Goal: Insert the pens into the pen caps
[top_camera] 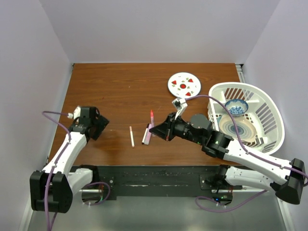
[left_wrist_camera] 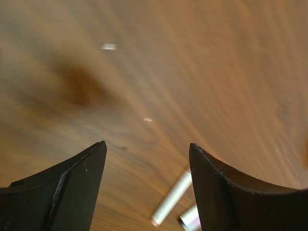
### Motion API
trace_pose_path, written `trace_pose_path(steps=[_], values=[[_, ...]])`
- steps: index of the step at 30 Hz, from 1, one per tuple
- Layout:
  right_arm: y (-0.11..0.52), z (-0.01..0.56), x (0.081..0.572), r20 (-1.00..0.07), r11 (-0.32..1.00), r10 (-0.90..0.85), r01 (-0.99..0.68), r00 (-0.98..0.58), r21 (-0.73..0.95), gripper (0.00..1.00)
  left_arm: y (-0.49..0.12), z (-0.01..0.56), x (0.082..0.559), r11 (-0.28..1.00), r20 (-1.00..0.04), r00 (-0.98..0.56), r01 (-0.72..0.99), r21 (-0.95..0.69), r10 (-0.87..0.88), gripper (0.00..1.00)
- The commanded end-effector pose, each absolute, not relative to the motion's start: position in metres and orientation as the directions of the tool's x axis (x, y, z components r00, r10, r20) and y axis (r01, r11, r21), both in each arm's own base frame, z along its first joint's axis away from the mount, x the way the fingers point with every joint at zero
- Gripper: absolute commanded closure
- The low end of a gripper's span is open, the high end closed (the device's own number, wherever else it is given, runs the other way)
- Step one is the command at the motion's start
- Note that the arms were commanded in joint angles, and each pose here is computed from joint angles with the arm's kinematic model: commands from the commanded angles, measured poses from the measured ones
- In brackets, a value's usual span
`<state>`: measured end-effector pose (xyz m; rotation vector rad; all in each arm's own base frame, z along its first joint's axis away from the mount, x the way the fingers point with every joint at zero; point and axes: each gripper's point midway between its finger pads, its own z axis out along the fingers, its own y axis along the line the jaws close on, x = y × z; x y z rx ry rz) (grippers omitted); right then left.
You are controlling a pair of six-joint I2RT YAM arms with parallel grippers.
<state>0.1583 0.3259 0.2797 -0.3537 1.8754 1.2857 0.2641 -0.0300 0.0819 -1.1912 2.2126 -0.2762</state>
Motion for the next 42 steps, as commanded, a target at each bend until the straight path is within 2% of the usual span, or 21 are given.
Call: trace_pose_path(steps=[1, 3, 7, 12, 24, 30, 34, 38, 42], values=[[0.326, 0.282, 0.159, -0.749, 0.457, 0.201, -0.616, -0.632, 0.642, 1.00, 0.022, 0.066, 0.242, 0.408, -0.501, -0.197, -0.841, -0.355, -0.843, 0.26], [0.327, 0.277, 0.157, -0.740, 0.453, 0.189, -0.611, -0.646, 0.649, 1.00, 0.033, 0.068, 0.239, 0.342, -0.517, -0.120, -0.869, -0.357, -0.847, 0.26], [0.327, 0.278, 0.157, -0.742, 0.452, 0.191, -0.613, -0.643, 0.648, 1.00, 0.068, 0.079, 0.232, 0.278, -0.639, -0.023, -0.912, -0.302, -0.769, 0.25], [0.325, 0.280, 0.157, -0.743, 0.459, 0.187, -0.611, -0.643, 0.645, 1.00, 0.092, 0.079, 0.221, 0.255, -0.711, -0.058, -0.951, -0.174, -0.700, 0.27], [0.333, 0.287, 0.154, -0.717, 0.424, 0.192, -0.602, -0.670, 0.677, 1.00, 0.104, 0.050, 0.225, 0.242, -0.658, -0.114, -0.964, -0.107, -0.745, 0.31], [0.331, 0.290, 0.153, -0.724, 0.421, 0.191, -0.611, -0.663, 0.670, 1.00, 0.094, 0.045, 0.246, 0.329, -0.626, -0.163, -0.931, -0.158, -0.763, 0.31], [0.330, 0.289, 0.151, -0.719, 0.415, 0.195, -0.608, -0.667, 0.676, 1.00, 0.091, 0.031, 0.243, 0.338, -0.599, -0.205, -0.934, -0.117, -0.774, 0.35], [0.328, 0.291, 0.150, -0.725, 0.414, 0.197, -0.614, -0.660, 0.672, 1.00, 0.092, 0.022, 0.229, 0.281, -0.583, -0.200, -0.958, -0.050, -0.788, 0.41], [0.324, 0.294, 0.149, -0.731, 0.416, 0.202, -0.618, -0.652, 0.667, 1.00, 0.091, 0.014, 0.227, 0.277, -0.569, -0.210, -0.960, -0.034, -0.795, 0.45]])
